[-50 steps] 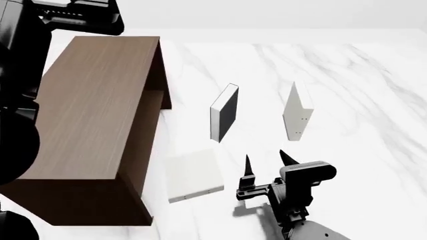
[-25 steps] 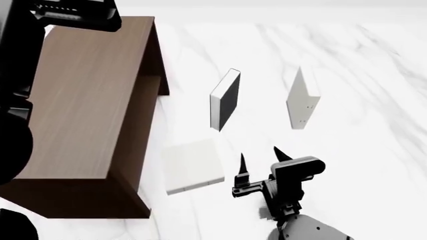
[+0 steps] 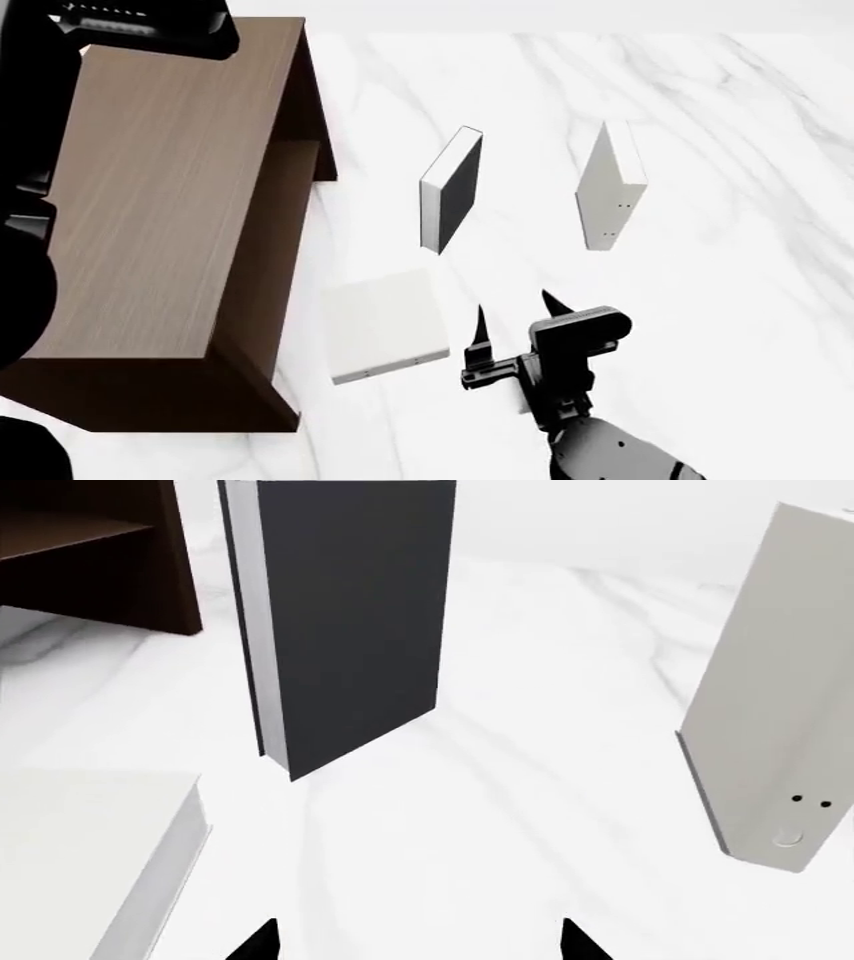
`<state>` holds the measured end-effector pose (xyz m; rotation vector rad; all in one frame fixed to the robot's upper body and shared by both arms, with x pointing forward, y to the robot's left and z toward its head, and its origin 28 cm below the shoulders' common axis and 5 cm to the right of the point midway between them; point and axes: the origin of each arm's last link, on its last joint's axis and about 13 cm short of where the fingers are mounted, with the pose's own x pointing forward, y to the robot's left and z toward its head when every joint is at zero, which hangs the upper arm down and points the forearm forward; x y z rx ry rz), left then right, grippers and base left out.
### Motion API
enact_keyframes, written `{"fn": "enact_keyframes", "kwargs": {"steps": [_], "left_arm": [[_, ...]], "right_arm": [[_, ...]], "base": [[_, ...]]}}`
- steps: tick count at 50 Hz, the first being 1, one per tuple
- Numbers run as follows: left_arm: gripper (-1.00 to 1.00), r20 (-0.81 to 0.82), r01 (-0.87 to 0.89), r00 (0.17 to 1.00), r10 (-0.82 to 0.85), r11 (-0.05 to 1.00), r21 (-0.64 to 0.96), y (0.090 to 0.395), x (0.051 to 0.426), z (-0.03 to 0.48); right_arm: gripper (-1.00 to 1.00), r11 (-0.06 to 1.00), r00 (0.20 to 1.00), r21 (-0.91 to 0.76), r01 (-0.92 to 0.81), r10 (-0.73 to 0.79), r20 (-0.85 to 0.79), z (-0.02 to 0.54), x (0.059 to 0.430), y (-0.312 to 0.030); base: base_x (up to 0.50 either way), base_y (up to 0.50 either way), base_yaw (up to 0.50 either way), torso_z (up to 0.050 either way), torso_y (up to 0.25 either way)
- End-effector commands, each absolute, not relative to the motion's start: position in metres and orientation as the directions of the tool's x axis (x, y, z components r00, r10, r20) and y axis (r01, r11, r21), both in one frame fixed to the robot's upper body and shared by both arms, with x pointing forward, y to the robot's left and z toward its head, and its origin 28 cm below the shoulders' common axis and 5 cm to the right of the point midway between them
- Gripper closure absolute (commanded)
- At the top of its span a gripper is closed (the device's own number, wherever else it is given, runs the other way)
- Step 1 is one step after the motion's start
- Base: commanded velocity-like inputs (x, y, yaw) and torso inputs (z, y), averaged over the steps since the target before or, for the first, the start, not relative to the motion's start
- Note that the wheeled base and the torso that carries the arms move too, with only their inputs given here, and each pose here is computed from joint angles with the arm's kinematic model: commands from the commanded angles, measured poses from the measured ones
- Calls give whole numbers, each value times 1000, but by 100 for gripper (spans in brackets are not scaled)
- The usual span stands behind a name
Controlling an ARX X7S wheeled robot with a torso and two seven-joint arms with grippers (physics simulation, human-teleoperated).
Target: Pick up the book on the right and place it under the cabinet shelf.
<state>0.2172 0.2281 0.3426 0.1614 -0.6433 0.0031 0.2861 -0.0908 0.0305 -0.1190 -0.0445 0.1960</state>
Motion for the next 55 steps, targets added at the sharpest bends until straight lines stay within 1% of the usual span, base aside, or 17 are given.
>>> {"fn": "enact_keyframes", "kwargs": {"steps": [1, 30, 41, 55], "left_arm": [[-100, 599, -50, 799, -54, 987, 154, 228, 217, 343], [-100, 600, -46, 798, -60, 986, 160, 230, 215, 341], [-100, 603, -46, 795, -63, 986, 163, 230, 214, 343], [-100, 601, -50, 797, -61, 985, 166, 230, 215, 343]], "right_arm": [[-100, 971, 983, -159, -176, 183, 33, 28, 295, -91], [-100, 965, 988, -214, -151, 145, -46, -1, 315, -95], [-100, 965, 988, -215, -149, 135, -79, -13, 317, -97], [-100, 963, 978, -184, -195, 178, -105, -18, 309, -86]], "base": [[0, 0, 0, 0, 0], [0, 0, 0, 0, -1], [2, 0, 5, -1, -5], [4, 2, 7, -3, -6]]}}
